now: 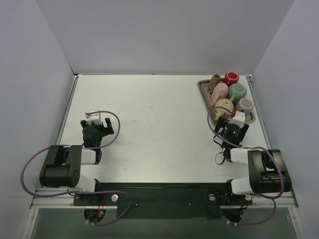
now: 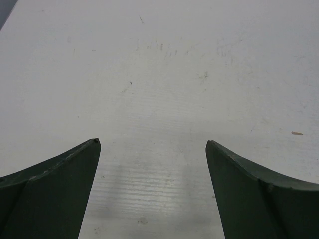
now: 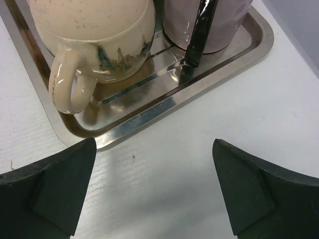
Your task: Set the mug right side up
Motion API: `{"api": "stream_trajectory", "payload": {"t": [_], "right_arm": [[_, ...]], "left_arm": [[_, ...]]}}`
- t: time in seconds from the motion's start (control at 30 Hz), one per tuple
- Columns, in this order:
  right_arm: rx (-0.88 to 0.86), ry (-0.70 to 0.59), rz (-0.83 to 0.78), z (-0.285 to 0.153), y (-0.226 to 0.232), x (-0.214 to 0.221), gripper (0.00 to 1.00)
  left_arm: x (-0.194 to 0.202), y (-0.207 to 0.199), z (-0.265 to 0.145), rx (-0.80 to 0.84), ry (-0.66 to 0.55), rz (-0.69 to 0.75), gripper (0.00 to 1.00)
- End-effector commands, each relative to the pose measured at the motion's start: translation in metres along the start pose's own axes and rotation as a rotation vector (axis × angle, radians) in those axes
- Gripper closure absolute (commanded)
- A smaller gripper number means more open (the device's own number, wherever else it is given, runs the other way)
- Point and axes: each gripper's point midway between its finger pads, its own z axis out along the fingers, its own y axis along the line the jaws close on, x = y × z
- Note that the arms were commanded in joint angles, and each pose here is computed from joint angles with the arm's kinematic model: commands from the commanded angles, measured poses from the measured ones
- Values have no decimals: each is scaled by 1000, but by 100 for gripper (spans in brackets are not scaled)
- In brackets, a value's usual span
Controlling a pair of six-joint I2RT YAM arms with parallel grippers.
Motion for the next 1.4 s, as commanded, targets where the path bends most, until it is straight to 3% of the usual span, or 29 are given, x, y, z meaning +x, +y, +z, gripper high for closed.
{"api": "stream_trajectory", "payload": {"t": [0.0,0.03,0.07,0.1,0.13,0.2,0.37,0.47,0.53,0.7,0.87,1.1,1.23,1.37], "right_arm": [[59,-66,33,-1,-6,-27,4],[86,-99,41,-2,-7,-49,4],[136,-2,-22,-9,-13,-32,4],[143,-37,25,-9,-5,-64,4],[188,50,-19,-16,-9,-53,4],[187,94,-3,-21,7,-66,8],[231,101,23,-13,50,-93,12],[279,125,52,8,65,-95,26],[345,145,42,13,62,-92,34],[357,155,118,17,64,-71,36],[351,248,138,34,65,-38,39],[323,308,172,56,74,-30,46],[317,329,194,62,73,-27,64],[306,324,193,61,72,-33,100]], "left_arm": [[-27,-4,5,7,-94,-2,2],[-27,-4,5,7,-94,-2,2],[-28,-4,5,10,-96,-2,2],[-28,-4,5,10,-96,-2,2],[-28,-5,5,15,-96,-4,2],[-27,-12,4,65,-72,14,2],[-54,-2,4,45,-34,-17,2],[-46,-6,0,105,-14,-20,2],[-42,-9,0,129,-9,-18,2],[-44,-13,-1,159,-5,-37,1],[-43,-20,-2,194,-2,-49,1],[-45,-19,-5,203,-11,-51,1],[-45,-19,-5,206,-13,-53,0],[-43,-22,-5,224,-5,-54,1]]}}
